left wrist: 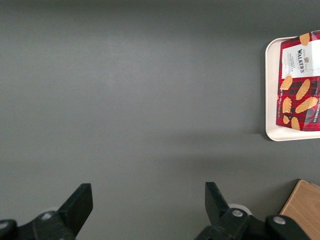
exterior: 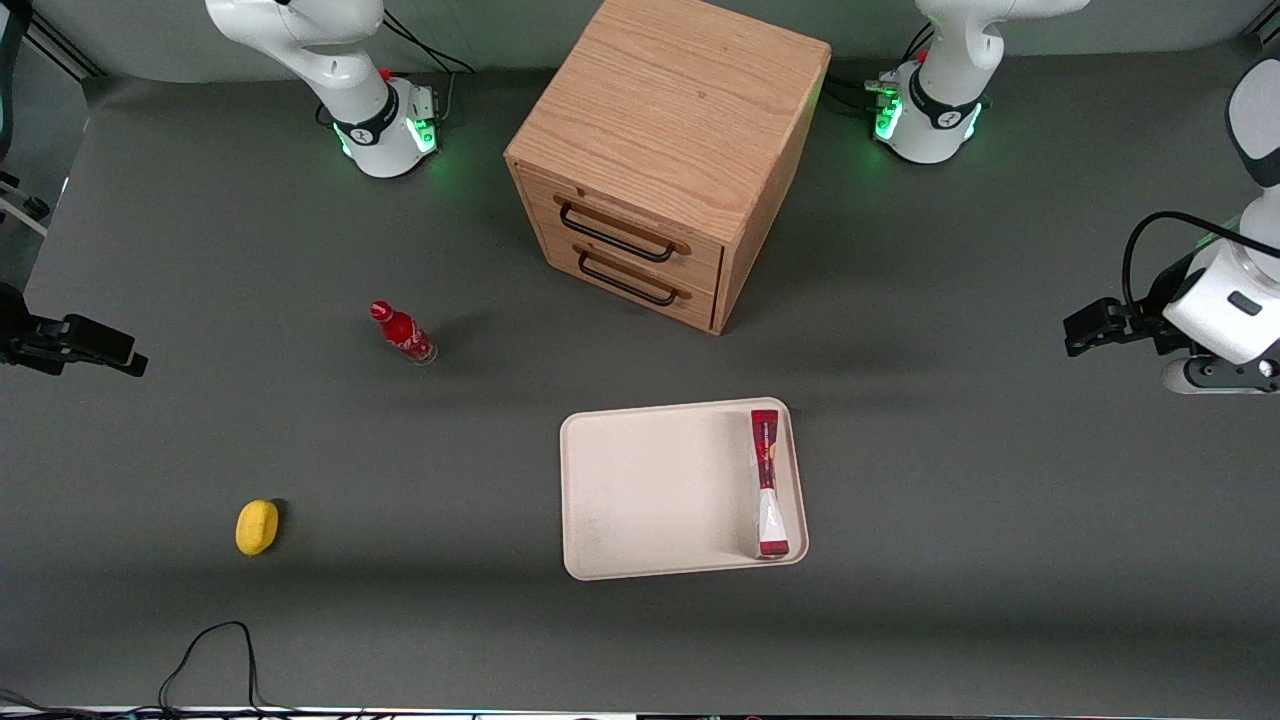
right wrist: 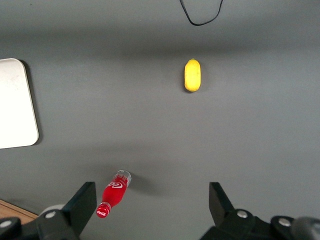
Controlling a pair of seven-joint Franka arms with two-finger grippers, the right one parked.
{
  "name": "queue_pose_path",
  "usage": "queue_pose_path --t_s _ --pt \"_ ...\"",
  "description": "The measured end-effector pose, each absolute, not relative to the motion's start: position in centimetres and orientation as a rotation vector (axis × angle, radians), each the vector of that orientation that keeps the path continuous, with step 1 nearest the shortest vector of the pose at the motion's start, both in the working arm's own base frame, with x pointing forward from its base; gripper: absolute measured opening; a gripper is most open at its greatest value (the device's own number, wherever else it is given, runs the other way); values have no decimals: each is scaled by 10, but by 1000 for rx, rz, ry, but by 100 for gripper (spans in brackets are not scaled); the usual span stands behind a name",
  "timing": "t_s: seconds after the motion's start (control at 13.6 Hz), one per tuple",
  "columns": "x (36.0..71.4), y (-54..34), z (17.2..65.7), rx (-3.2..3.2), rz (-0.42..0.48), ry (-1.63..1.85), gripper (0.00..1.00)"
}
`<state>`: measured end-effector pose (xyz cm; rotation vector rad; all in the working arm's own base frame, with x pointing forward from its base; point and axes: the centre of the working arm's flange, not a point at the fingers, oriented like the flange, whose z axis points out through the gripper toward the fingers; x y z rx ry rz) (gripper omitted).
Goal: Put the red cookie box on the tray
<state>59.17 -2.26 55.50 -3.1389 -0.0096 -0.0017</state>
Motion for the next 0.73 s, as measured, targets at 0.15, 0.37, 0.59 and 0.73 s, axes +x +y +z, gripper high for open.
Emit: queue_pose_path --t_s 0.15,0.37,0.59,0.73 --pt "592 -23 562 -3163 -15 -24 100" --pt "588 -21 571 -3166 -12 -34 100" --pt "586 -21 571 -3165 11 -35 100" --pt "585 -21 572 -3165 13 -34 100"
